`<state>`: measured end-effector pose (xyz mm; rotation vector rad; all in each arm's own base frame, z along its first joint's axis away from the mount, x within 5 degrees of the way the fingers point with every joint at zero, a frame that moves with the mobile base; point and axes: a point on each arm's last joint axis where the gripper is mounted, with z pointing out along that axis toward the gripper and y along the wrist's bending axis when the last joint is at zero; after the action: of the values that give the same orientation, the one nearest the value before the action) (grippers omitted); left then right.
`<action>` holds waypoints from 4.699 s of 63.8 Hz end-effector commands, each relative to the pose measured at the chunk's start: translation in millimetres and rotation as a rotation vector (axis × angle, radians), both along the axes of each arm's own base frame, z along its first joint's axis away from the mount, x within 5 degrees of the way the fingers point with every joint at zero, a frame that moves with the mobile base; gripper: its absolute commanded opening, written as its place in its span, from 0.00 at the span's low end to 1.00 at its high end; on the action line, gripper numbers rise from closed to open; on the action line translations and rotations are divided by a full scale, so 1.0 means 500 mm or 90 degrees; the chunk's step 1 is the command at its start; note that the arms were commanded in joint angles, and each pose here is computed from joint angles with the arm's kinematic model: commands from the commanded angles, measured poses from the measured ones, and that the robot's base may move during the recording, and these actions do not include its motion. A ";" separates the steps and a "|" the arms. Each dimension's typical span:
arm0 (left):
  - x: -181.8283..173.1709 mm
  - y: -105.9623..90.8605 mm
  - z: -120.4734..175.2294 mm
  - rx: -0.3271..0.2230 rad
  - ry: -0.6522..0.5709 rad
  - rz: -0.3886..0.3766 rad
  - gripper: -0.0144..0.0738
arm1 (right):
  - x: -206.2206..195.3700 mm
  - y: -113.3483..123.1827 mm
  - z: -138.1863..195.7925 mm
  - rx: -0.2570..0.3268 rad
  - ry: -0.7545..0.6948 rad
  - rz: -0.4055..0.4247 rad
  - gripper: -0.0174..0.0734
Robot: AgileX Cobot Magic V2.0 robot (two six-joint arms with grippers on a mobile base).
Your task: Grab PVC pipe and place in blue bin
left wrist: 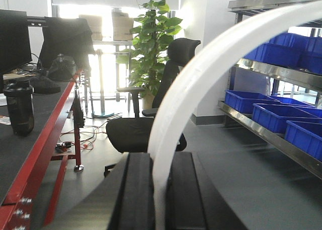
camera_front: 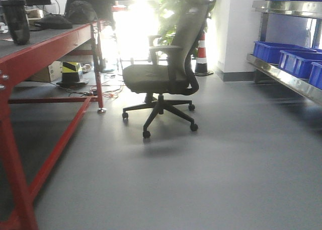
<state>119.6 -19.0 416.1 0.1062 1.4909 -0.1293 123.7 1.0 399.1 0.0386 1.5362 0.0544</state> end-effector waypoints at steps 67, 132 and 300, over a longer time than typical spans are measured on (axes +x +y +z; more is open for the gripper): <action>-0.004 0.001 0.009 -0.004 -0.023 0.000 0.06 | -0.003 -0.001 0.008 -0.008 -0.027 -0.003 0.01; -0.004 0.001 0.009 -0.004 -0.023 0.000 0.06 | -0.003 -0.001 0.008 -0.008 -0.028 -0.003 0.01; -0.002 -0.004 0.026 -0.099 -0.073 -0.027 0.06 | 0.001 0.000 0.038 0.027 -0.133 0.002 0.01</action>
<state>119.7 -20.7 423.7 0.0674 1.4094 -0.2019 122.0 0.7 413.8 0.0466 1.3710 0.0668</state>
